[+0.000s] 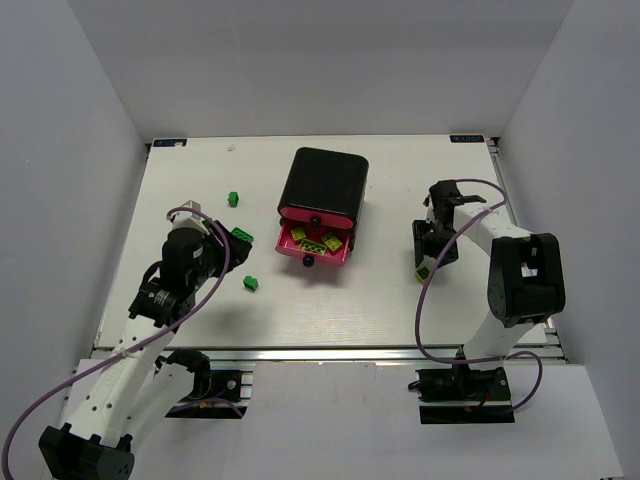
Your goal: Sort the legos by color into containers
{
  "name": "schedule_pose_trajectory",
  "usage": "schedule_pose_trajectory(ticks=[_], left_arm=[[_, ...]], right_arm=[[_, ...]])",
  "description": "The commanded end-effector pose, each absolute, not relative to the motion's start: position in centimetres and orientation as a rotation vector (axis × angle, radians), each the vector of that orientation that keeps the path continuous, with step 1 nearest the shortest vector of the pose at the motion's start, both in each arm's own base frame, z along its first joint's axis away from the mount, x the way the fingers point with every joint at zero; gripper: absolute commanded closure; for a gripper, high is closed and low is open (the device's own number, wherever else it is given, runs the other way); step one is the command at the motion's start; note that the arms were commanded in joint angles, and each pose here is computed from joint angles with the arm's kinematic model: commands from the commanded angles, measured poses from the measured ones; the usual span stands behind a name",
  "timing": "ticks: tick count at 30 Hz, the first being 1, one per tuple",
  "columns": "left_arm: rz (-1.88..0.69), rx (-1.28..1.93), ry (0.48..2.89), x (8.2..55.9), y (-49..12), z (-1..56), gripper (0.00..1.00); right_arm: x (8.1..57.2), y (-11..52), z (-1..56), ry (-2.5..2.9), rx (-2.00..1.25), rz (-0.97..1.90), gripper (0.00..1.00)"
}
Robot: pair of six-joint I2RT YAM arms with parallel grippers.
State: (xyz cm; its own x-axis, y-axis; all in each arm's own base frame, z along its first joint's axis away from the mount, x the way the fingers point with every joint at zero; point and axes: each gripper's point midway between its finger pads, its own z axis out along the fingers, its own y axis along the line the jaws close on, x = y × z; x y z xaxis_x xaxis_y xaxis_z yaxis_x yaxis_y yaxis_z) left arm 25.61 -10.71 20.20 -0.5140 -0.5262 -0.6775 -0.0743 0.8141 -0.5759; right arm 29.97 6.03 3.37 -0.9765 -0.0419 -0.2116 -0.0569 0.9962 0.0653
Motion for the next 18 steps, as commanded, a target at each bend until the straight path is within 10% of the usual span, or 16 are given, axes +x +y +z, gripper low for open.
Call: schedule_pose_trajectory(ticks=[1,18], left_arm=[[-0.608,-0.450,2.025,25.6,-10.5,21.1,0.38],[-0.612,-0.433,2.034,26.0,-10.8,20.7,0.38]], right_arm=[[29.6,6.0,4.4,2.919,-0.040,0.126,0.37],[27.2,6.5,2.6,2.886,-0.566,0.177,0.22]])
